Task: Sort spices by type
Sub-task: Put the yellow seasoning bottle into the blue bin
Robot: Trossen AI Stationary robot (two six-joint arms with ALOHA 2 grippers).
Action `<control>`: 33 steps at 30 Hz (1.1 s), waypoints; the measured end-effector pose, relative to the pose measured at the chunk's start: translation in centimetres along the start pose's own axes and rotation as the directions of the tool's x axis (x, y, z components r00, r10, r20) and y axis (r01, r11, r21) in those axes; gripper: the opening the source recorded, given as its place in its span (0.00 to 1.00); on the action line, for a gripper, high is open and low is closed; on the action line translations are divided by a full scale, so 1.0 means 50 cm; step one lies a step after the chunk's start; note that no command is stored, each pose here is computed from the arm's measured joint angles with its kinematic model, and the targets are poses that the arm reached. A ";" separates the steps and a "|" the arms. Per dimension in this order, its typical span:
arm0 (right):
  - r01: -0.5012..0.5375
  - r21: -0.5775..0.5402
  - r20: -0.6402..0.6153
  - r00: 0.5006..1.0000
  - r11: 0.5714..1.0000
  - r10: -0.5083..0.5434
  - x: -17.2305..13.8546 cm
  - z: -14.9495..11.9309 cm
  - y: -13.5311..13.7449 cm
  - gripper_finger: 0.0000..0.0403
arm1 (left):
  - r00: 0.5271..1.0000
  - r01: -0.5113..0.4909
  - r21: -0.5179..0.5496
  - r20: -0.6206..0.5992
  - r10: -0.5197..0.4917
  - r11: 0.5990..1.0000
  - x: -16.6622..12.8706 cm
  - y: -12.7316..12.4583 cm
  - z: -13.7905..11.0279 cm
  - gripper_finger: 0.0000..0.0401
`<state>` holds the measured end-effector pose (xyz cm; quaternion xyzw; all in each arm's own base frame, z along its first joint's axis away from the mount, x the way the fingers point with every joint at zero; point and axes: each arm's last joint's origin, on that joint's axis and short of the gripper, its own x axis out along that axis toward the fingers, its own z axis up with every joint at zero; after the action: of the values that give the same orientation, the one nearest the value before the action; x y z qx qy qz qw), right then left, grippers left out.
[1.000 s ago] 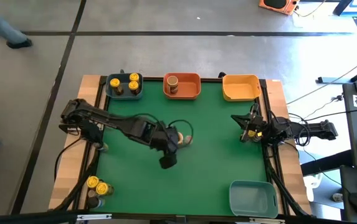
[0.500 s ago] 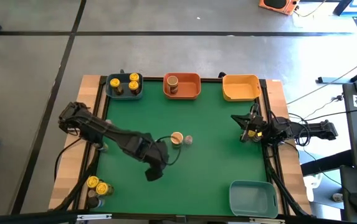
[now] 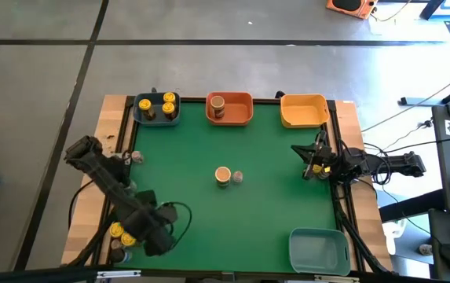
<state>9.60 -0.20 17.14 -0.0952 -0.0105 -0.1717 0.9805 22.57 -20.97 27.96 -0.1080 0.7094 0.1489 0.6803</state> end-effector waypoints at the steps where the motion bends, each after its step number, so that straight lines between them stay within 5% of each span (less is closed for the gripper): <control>1: 0.000 0.000 0.000 1.000 1.000 0.000 0.000 0.000 0.000 0.03 | 1.000 -0.011 0.004 -0.008 0.011 1.000 0.000 -0.003 -0.011 0.87; 19: 0.000 -0.004 -0.001 1.000 1.000 0.000 0.000 0.000 0.000 0.03 | 0.996 -0.031 -0.087 -0.085 0.023 0.996 0.009 -0.049 -0.149 0.87; 33: 0.000 -0.005 -0.001 1.000 1.000 0.000 0.000 0.000 0.000 0.03 | 0.993 -0.078 -0.012 -0.090 0.077 0.997 0.088 -0.045 -0.170 0.87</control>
<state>9.60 -0.20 17.13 -0.0974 -0.0093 -0.1718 0.9803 15.22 -25.90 23.69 -0.0923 0.7416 0.1758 0.6408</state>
